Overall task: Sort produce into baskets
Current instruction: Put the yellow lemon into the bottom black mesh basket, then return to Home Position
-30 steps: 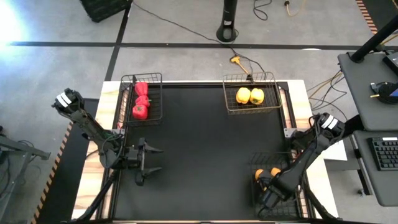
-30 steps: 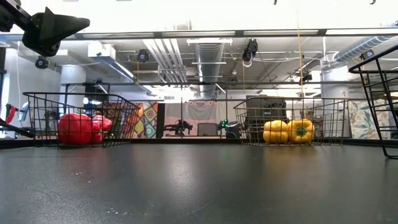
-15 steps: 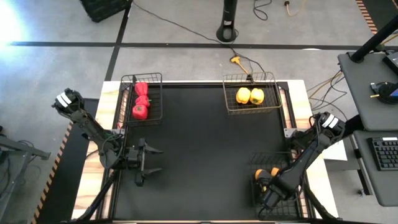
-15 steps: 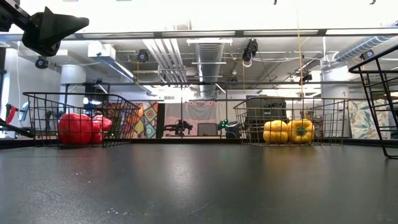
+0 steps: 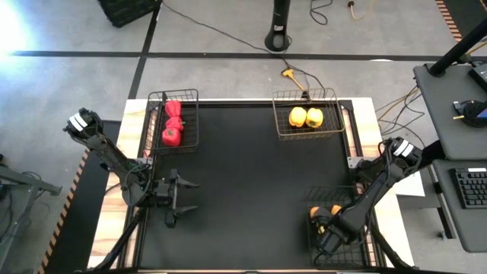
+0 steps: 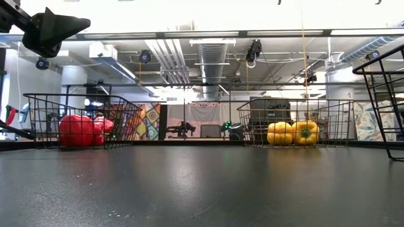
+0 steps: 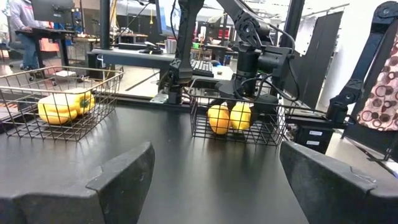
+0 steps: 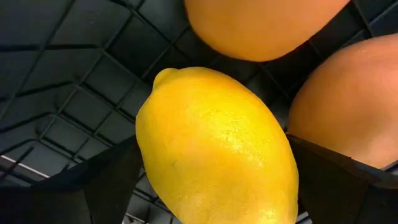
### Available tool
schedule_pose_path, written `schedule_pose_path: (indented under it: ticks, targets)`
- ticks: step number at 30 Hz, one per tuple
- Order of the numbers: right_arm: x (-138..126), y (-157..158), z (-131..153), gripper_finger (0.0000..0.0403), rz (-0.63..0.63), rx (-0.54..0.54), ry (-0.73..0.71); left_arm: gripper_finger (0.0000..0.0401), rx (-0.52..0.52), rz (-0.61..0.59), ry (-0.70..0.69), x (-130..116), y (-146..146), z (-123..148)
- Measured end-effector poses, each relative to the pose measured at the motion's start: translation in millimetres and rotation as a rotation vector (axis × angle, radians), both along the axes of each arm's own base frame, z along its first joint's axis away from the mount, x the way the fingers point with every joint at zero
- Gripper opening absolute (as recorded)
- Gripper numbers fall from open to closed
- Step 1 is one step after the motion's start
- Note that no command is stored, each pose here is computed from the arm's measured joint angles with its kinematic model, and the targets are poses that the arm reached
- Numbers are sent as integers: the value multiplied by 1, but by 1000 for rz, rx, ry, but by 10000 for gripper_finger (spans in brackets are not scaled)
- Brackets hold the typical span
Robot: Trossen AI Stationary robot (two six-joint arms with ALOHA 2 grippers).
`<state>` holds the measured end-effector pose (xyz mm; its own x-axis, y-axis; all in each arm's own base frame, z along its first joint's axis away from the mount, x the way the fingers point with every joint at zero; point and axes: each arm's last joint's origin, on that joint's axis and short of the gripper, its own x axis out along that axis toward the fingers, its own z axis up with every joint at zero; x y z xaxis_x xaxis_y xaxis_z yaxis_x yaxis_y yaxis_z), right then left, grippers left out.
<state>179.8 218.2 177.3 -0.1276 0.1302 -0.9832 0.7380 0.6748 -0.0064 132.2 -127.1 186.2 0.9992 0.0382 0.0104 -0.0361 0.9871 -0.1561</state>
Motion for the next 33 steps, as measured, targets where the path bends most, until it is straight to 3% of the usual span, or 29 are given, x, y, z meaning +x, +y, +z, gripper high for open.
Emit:
schedule_pose_path:
  ticks: [7,14,23,30,33]
  targets:
    - [2,-1,1,366,39,13,-12,330,0,0,0,0,0,0]
    - [0,-3,-1,370,-31,-15,29,329,0,0,0,0,0,0]
    - [-1,-1,2,398,-69,29,86,330,1,1,1,0,0,0]
    - [8,4,30,398,-56,95,40,330,-1,1,0,0,0,0]
    - [5,1,47,398,-76,65,62,330,-4,1,-2,0,0,0]
